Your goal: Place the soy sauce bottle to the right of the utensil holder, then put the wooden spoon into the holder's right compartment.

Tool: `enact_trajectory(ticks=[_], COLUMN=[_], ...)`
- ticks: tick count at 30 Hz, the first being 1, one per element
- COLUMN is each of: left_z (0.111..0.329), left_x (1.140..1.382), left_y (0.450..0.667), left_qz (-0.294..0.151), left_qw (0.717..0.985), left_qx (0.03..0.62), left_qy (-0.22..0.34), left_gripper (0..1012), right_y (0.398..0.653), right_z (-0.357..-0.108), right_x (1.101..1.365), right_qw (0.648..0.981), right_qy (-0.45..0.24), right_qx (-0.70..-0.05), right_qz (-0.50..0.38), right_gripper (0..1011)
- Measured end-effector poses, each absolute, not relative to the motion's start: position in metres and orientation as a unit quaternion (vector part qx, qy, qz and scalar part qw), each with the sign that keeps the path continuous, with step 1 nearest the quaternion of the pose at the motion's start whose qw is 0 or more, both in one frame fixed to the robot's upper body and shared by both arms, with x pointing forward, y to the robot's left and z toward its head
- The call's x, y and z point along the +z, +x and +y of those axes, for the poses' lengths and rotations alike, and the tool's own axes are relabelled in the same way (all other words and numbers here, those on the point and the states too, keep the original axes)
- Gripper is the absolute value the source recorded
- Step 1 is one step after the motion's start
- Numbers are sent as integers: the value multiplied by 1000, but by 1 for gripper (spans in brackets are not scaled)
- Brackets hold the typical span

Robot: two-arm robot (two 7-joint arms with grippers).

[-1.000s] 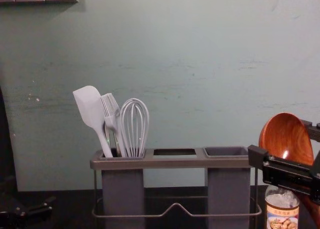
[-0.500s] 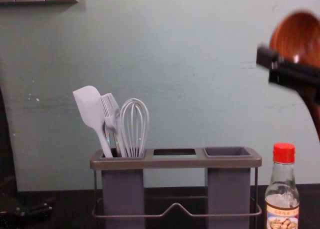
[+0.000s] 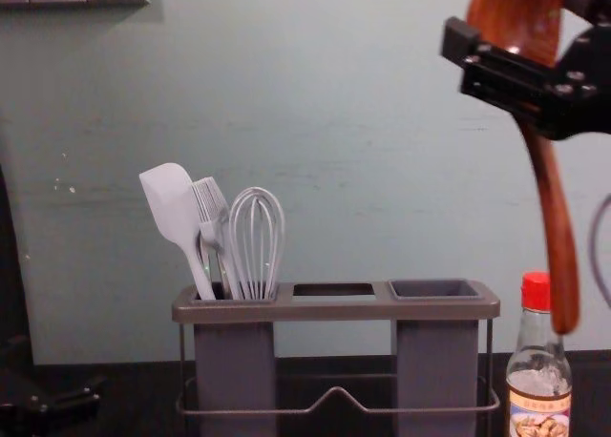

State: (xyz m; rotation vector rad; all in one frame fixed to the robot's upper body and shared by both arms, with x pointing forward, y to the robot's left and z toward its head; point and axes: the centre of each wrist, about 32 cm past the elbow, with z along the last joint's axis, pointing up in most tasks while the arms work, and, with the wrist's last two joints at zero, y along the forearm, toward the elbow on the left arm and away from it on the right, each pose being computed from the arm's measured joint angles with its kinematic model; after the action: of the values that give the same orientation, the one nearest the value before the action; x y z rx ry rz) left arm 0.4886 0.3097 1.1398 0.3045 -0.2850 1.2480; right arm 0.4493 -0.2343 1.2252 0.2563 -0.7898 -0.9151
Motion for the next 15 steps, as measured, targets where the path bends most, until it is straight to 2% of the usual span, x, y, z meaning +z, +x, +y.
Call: enact_trajectory(ticks=[9, 15], left_z=[310, 310], left_x=[1140, 1140], left_y=[489, 489], left_qz=[-132, -132], left_qw=[791, 791], left_qx=[580, 580], left_qy=[141, 142], left_gripper=[1005, 1005], right_y=[486, 499], right_z=[-230, -227], right_x=[1232, 1233], right_qw=[824, 825], right_qy=[126, 128], right_qx=[-404, -400], right_qz=[-378, -379], right_gripper=[839, 838])
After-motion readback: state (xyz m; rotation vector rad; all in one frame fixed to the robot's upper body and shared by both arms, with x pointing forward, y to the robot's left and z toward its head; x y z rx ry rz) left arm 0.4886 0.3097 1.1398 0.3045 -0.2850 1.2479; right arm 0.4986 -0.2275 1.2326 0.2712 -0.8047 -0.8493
